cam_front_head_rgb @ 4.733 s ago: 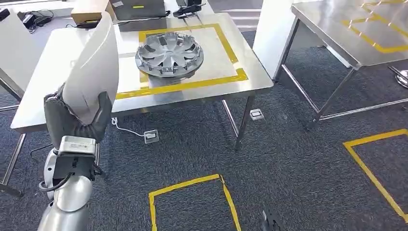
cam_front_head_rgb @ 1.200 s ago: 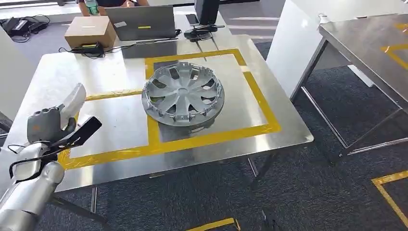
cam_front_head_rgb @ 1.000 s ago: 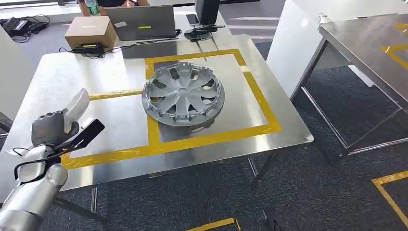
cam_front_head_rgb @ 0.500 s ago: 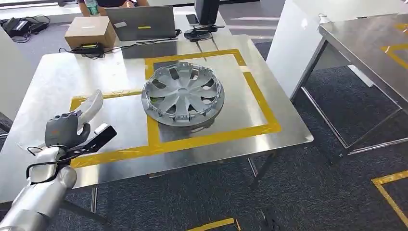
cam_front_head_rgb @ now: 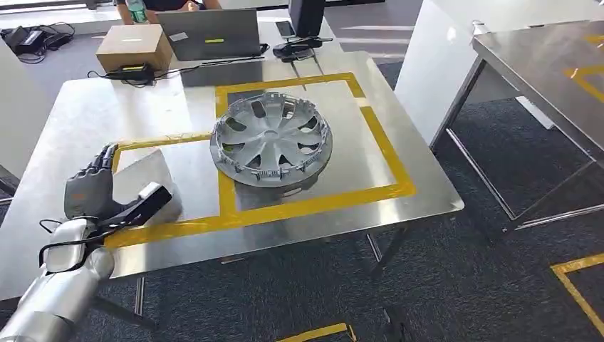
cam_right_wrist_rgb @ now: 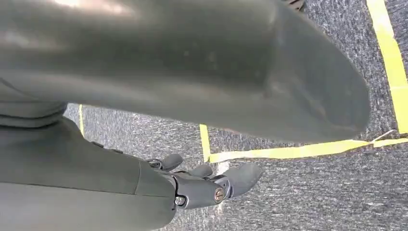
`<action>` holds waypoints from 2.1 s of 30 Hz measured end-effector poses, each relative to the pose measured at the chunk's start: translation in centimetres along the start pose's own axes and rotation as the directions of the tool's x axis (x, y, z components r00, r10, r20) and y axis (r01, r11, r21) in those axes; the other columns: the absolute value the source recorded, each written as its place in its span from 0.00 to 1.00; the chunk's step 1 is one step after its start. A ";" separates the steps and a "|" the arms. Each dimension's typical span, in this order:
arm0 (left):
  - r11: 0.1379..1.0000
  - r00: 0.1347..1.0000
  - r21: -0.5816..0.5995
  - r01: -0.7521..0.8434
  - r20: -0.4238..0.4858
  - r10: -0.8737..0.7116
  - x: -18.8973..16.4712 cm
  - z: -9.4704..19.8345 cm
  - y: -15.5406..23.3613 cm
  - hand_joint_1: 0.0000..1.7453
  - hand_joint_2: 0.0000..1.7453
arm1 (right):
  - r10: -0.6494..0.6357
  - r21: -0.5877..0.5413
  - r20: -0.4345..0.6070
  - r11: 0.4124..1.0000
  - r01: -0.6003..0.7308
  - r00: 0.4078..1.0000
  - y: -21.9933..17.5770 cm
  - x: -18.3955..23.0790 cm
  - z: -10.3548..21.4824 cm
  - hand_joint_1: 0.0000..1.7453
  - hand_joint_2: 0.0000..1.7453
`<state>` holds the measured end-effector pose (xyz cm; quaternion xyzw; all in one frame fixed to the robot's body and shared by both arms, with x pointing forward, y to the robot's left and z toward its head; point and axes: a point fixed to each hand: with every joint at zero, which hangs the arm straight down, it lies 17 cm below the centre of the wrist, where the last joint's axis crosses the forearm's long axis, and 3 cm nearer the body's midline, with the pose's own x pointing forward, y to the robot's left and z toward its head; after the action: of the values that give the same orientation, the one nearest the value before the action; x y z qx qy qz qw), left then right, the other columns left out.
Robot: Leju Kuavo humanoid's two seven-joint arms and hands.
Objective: Take the parts from the cabinet and place them on the table.
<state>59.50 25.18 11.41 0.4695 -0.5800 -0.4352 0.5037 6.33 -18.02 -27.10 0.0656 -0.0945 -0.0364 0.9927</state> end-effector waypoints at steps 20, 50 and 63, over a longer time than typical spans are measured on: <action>0.828 0.873 0.422 -0.370 0.463 0.154 14.1 -2.9 19.4 0.00 0.00 | -0.010 0.001 -0.001 1.000 0.010 1.000 0.1 0.2 0.0 0.00 0.00; 0.826 0.867 0.419 -0.377 0.475 0.155 13.2 -1.2 17.6 0.00 0.00 | -0.013 -0.016 -0.027 1.000 0.013 1.000 -1.8 -0.3 0.0 0.00 0.00; 0.916 0.912 0.360 -0.176 0.410 0.015 11.9 -1.1 12.7 0.00 0.00 | -0.038 -0.038 -0.051 0.999 0.036 0.998 -2.4 -0.4 -0.1 0.00 0.00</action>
<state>58.67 15.71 26.05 0.4320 -0.7678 -0.3719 0.2926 5.81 -20.32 -27.56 0.0497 -0.0670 -0.0547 0.9950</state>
